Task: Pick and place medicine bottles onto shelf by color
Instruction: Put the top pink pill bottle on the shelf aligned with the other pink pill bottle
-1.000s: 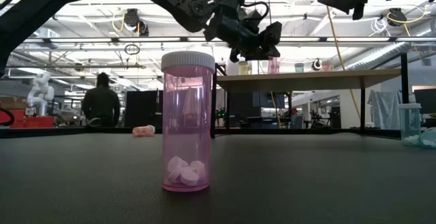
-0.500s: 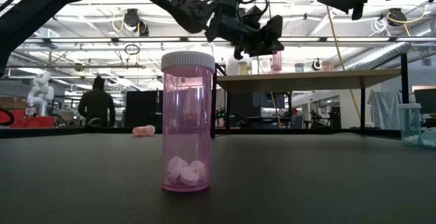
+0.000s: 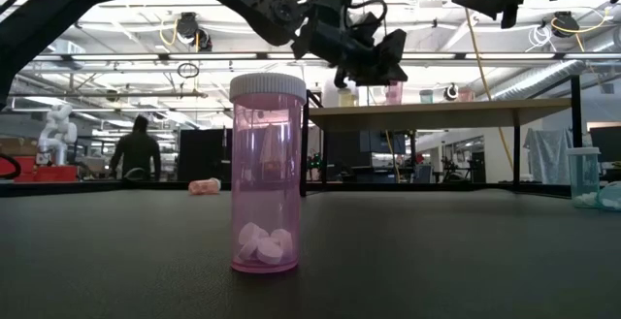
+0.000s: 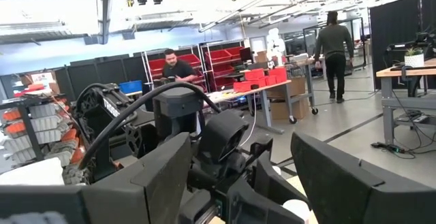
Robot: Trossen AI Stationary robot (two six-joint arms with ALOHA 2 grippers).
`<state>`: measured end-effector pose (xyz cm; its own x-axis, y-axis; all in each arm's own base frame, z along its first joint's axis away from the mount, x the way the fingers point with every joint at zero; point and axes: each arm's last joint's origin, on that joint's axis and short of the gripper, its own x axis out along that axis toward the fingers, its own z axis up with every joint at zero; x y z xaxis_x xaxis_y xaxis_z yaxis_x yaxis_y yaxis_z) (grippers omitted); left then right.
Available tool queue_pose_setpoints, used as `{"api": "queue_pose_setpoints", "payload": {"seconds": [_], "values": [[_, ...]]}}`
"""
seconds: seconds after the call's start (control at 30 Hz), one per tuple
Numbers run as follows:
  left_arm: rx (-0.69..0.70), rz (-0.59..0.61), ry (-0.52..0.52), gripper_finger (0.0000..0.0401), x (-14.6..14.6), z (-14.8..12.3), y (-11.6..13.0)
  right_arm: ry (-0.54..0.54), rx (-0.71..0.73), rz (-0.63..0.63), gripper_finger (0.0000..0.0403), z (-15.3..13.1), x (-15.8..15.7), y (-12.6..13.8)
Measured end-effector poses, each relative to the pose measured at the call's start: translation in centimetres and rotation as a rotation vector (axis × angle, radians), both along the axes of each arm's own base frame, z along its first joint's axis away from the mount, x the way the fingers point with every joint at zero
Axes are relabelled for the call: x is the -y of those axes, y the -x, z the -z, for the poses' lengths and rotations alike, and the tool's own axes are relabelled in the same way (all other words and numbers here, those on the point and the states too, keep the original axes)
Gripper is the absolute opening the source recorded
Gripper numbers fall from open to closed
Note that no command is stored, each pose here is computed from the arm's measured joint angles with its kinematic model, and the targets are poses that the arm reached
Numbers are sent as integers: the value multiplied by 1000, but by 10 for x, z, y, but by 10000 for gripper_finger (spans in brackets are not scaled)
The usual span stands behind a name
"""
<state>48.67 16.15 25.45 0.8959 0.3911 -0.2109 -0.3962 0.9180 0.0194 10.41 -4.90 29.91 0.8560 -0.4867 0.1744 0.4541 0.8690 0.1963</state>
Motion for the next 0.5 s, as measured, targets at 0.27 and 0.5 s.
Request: {"api": "queue_pose_setpoints", "payload": {"seconds": [0.27, 0.5], "values": [[2, -32, 7, 129, -9, 0, 3, -6, 3, 0, 249, 0, 0, 0], [6, -42, 17, 129, -12, 0, 4, -7, 4, 1, 249, 0, 0, 0]]}}
